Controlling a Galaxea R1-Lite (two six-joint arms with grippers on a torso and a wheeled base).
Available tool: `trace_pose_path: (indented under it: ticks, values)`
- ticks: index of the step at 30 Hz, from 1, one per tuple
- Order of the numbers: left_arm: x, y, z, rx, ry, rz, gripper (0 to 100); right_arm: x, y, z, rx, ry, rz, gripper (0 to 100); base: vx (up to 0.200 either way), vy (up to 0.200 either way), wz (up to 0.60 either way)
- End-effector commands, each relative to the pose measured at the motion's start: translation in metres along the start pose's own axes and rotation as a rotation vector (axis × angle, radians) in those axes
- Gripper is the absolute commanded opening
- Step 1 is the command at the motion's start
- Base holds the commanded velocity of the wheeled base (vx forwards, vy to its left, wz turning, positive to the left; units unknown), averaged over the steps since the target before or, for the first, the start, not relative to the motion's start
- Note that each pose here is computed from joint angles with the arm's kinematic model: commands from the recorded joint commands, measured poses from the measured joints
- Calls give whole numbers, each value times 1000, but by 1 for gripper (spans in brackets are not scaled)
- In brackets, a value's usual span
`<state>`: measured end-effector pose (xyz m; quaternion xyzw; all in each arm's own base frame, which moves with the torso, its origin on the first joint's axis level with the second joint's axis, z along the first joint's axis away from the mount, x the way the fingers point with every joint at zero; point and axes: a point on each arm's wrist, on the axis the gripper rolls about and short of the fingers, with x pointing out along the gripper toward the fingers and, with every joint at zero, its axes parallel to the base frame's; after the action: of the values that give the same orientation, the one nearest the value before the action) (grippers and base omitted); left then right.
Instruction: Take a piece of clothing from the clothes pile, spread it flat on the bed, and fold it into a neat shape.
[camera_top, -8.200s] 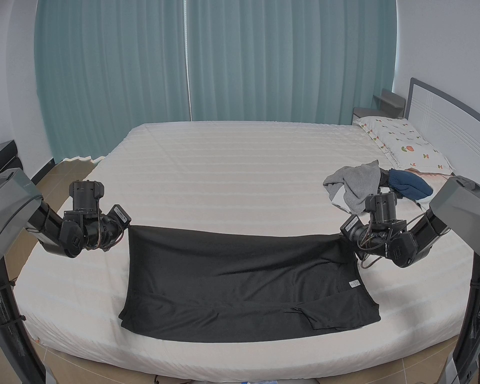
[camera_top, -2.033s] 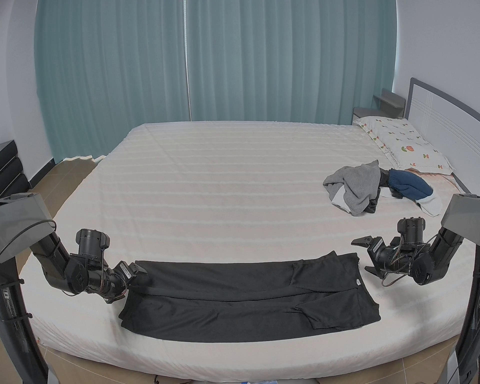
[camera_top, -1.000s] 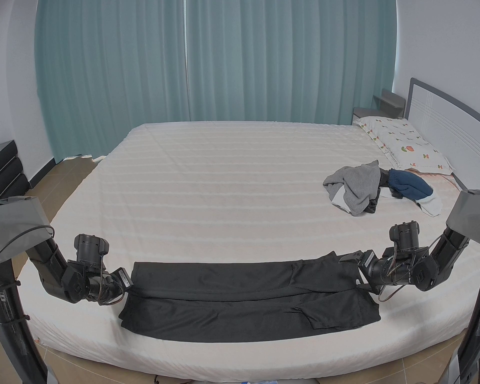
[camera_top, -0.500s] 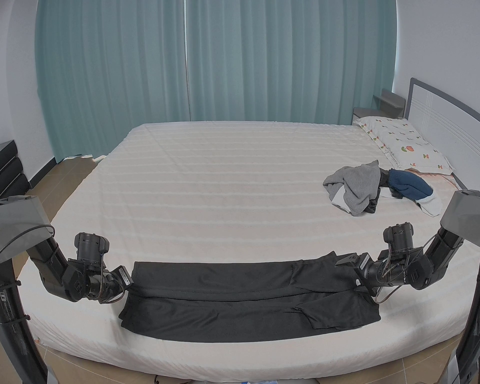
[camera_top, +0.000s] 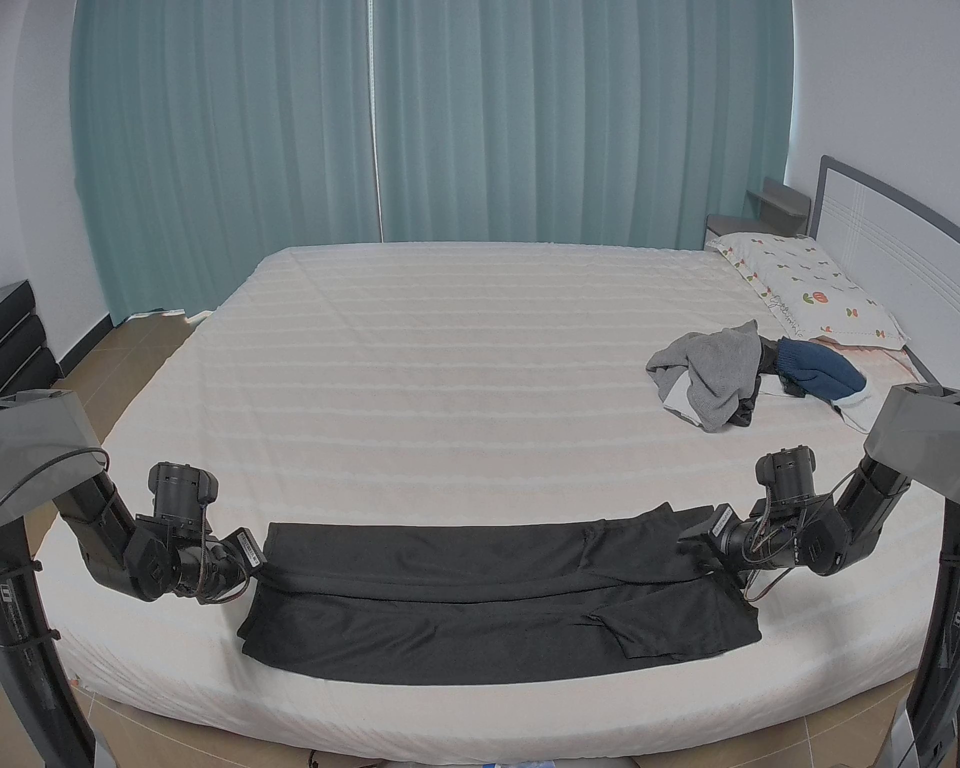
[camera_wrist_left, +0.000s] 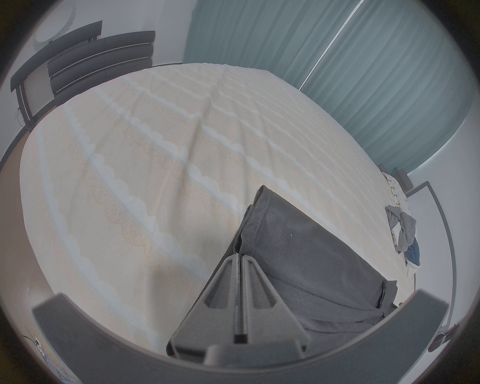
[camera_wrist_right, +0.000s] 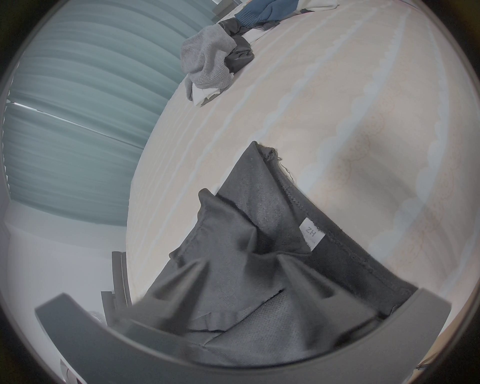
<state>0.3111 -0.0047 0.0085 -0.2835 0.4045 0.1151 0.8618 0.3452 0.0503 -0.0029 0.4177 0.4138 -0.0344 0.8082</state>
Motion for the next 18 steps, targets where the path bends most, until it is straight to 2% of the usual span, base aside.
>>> trace_pose_path:
  ticks: [1,5,9,18]
  values:
    - [1,0,0,-1,1,1,0,2,-3,-4,-6,-1,-25,0,0,0,0]
    - [1,1,0,-3,0,1,0,0,-7,-3,-28,-30,-58,0,0,0,0]
    - [1,1,1,-4,-1,2,0,-9,-7,-2,-32,-42,-57,0,0,0,0]
    - [1,1,2,-6,-4,2,0,-15,-11,-6,-70,-29,-70,0,0,0,0]
